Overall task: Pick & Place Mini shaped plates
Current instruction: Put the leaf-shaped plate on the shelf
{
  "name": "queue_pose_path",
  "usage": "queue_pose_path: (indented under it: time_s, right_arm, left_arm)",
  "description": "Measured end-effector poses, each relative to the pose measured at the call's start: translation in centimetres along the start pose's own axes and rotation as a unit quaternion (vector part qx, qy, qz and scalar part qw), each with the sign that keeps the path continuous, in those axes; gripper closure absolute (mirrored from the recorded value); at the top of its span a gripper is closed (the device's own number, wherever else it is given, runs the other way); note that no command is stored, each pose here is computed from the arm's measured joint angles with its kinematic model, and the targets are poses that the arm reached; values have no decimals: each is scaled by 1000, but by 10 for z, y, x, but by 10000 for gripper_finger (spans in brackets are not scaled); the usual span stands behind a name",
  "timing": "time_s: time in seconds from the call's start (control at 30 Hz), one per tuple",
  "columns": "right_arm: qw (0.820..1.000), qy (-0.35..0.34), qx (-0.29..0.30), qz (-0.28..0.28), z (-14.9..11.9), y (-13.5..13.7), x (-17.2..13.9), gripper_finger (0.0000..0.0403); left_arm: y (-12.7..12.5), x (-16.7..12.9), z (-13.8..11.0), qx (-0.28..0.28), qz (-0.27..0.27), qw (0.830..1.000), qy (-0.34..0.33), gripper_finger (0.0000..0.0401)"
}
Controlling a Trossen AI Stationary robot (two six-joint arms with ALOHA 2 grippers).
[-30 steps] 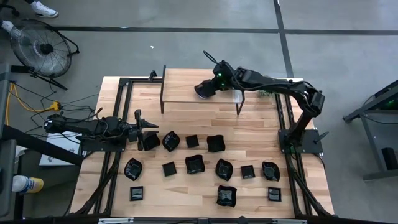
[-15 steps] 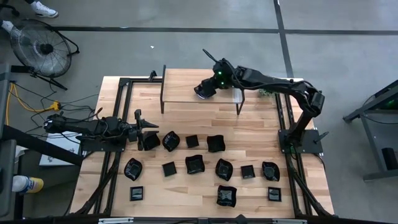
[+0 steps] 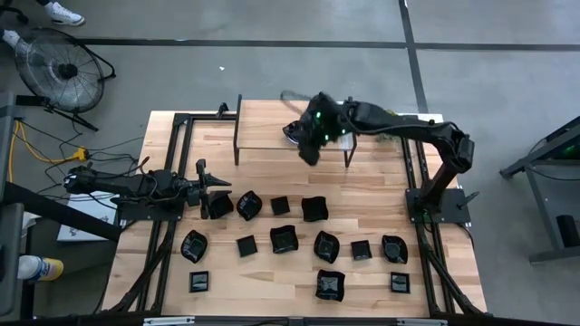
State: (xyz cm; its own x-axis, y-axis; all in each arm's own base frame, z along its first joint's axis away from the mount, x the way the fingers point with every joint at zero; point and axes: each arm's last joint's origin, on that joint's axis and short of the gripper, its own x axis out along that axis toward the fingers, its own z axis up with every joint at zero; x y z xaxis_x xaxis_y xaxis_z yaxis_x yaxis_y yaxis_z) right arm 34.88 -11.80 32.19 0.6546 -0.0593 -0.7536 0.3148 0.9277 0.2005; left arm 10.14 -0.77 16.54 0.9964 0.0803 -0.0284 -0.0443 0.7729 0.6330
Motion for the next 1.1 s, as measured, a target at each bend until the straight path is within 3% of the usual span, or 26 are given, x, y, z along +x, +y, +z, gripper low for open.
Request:
queue_pose_path:
  time_s: [0.17,0.4,0.53,0.77,1.1]
  right_arm:
    - [994,33,-87,-61,-10,22,5,395]
    - [973,25,-224,-51,-13,51,16,401]
    - [961,35,-265,-75,-17,62,30,402]
    - [955,55,-270,-107,-19,55,50,402]
    - [958,58,-247,-133,-12,25,50,402]
  left_arm:
    - [0,0,0,0,0,1000,0,300]
    - [0,0,0,0,0,1000,0,300]
    - [0,0,0,0,0,1000,0,300]
    - [0,0,0,0,0,1000,0,300]
    - [0,0,0,0,0,1000,0,300]
